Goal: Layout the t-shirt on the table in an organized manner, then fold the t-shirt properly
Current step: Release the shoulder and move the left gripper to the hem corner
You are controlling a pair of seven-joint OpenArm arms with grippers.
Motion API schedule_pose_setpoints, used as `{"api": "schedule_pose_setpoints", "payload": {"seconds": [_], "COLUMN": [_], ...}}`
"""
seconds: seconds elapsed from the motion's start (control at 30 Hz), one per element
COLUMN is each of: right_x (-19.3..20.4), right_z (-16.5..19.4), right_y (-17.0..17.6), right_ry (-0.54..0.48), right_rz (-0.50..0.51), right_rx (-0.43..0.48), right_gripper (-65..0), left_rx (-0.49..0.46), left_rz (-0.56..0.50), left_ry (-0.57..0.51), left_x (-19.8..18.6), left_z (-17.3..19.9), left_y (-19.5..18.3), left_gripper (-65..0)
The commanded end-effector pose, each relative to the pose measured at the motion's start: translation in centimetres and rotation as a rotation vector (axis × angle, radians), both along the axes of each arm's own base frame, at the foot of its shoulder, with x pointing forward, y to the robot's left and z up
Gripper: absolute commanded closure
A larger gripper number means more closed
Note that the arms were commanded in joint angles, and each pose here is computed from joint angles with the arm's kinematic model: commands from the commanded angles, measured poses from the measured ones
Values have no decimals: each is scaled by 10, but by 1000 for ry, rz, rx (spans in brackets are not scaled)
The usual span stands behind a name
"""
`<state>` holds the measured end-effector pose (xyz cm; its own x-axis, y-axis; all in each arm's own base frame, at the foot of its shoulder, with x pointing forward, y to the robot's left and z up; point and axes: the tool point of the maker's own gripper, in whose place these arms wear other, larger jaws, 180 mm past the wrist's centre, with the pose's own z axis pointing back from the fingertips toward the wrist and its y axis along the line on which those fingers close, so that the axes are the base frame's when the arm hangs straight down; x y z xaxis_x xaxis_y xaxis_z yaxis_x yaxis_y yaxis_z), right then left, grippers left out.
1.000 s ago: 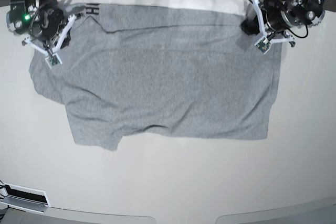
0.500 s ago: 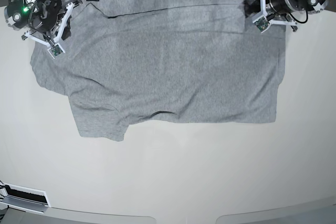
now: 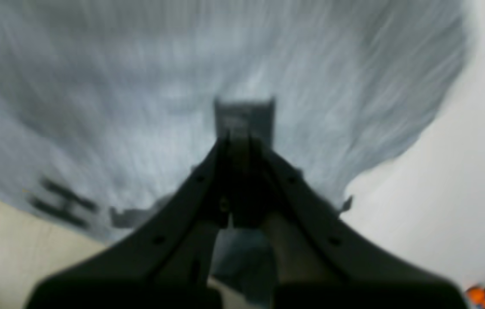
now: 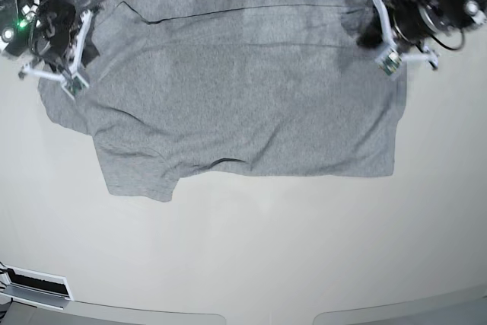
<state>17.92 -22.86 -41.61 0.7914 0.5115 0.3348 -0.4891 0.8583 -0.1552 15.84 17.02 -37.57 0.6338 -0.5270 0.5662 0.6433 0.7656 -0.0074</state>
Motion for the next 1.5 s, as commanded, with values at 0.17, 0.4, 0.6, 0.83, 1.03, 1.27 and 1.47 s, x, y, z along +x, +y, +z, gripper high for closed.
{"api": "schedule_pose_setpoints", "payload": {"seconds": [0.17, 0.4, 0.6, 0.83, 1.03, 1.27, 1.47], "right_x": [21, 19, 19, 19, 19, 19, 20], "right_z": [29, 29, 29, 29, 29, 29, 30], "right_y": [5, 18, 20, 21, 21, 21, 22], "right_ry": [-114, -109, -108, -109, -108, -108, -116], "right_rz": [11, 0, 0, -2, -2, -2, -1], "right_rx": [1, 80, 97, 100, 99, 99, 103], "right_gripper": [0, 0, 0, 0, 0, 0, 0], "left_rx": [-164, -365, -484, -576, -436, -408, -514], "left_rz": [119, 324, 630, 723, 692, 662, 515], "left_ry": [-118, -51, -51, -31, 17, 29, 36], "left_x": [61, 125, 176, 202, 200, 203, 211], "left_z": [41, 20, 4, -17, -74, -96, -80], "left_y": [29, 91, 164, 173, 132, 95, 57], "left_gripper": [0, 0, 0, -288, -288, -288, -285]}}
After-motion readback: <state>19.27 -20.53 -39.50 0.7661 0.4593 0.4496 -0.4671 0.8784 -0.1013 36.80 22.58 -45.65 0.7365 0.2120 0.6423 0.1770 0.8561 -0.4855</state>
